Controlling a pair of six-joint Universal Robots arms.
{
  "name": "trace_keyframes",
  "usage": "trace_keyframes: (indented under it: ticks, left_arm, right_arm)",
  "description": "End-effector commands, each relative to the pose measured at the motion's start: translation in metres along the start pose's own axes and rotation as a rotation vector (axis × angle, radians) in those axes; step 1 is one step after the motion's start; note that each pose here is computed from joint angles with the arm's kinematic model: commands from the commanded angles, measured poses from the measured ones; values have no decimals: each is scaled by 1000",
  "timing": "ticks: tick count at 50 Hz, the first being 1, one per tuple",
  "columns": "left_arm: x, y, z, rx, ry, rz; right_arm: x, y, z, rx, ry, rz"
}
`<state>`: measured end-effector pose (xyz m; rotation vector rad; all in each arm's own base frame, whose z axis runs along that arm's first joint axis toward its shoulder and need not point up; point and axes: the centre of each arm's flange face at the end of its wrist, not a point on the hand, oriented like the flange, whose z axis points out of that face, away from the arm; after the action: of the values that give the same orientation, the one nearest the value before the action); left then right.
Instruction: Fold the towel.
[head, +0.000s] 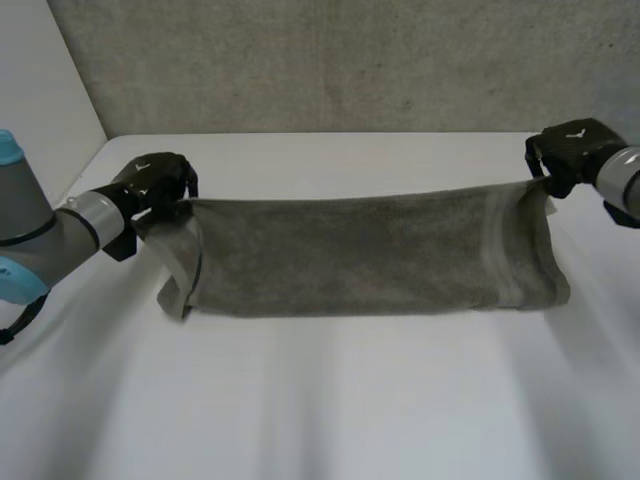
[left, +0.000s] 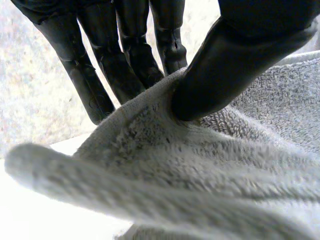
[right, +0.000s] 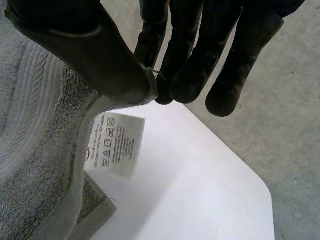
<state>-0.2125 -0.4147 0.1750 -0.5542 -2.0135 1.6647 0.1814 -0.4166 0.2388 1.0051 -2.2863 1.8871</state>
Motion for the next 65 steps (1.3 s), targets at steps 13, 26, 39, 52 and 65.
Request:
trace_keyframes:
  ticks: [13, 26, 39, 52, 65]
  left_arm:
    - [14, -17, 5, 12, -36, 114]
    - [47, -37, -52, -43, -21, 88]
    - [66, 22, -75, -143, -5, 44]
    - [72, 58, -66, -174, -40, 54]
    - [62, 67, -54, -141, -85, 210]
  right_arm:
    - [-15, -5, 5, 16, 45, -23]
    - [-27, -36, -66, 43, 27, -32]
    - [-65, 20, -97, -66, -42, -164]
    - [-78, 83, -72, -141, -51, -148]
    - [-79, 98, -55, -135, -43, -151]
